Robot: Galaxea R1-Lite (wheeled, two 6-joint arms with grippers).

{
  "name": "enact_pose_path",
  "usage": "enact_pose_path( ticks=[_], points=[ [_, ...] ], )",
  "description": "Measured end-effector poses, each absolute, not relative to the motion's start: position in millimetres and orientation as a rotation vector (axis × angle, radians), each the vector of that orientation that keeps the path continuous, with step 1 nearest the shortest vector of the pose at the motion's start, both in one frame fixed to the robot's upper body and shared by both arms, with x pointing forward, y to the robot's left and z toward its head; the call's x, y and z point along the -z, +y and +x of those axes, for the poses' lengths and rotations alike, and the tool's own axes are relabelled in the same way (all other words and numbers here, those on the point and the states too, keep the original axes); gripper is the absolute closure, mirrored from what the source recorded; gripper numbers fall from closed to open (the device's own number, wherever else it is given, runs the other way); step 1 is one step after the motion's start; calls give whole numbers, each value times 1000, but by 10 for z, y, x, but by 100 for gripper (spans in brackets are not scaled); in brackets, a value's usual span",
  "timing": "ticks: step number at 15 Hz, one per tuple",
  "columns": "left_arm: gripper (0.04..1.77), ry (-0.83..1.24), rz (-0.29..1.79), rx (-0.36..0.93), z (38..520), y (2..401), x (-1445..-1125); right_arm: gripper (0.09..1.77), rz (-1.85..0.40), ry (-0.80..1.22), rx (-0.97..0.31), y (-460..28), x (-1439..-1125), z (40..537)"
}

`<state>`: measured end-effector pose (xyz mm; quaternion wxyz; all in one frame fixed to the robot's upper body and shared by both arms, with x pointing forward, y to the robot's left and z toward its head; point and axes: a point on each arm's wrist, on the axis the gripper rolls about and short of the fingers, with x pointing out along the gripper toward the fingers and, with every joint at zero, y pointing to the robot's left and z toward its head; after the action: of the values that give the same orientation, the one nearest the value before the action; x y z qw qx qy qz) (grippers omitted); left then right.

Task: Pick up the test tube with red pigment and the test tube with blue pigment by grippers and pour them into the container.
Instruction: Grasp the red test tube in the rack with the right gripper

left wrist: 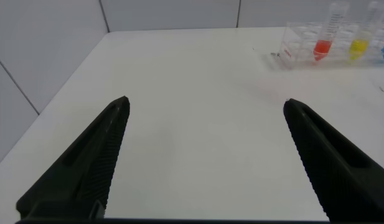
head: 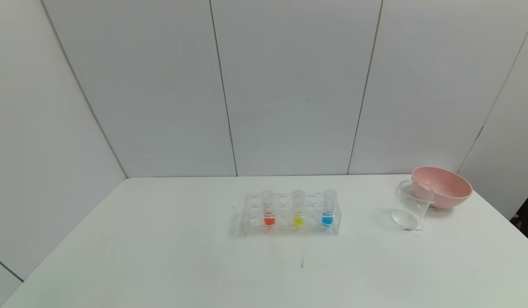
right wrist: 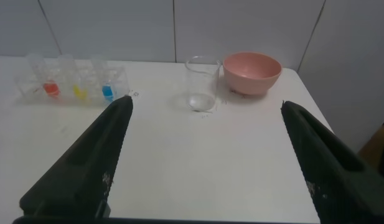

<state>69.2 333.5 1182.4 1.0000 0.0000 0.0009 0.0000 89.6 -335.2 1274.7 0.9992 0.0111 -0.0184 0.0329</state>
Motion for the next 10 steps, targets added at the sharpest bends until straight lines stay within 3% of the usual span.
enact_pose_path(
  ticks=[6, 10],
  points=[
    [5, 2, 0, 0, 692, 3335, -11824, 15, 24, 8, -83, -3338, -13174, 1548],
    [5, 2, 0, 0, 692, 3335, -11824, 15, 21, 137, -168, -3240, -13168, 1947]
  ],
)
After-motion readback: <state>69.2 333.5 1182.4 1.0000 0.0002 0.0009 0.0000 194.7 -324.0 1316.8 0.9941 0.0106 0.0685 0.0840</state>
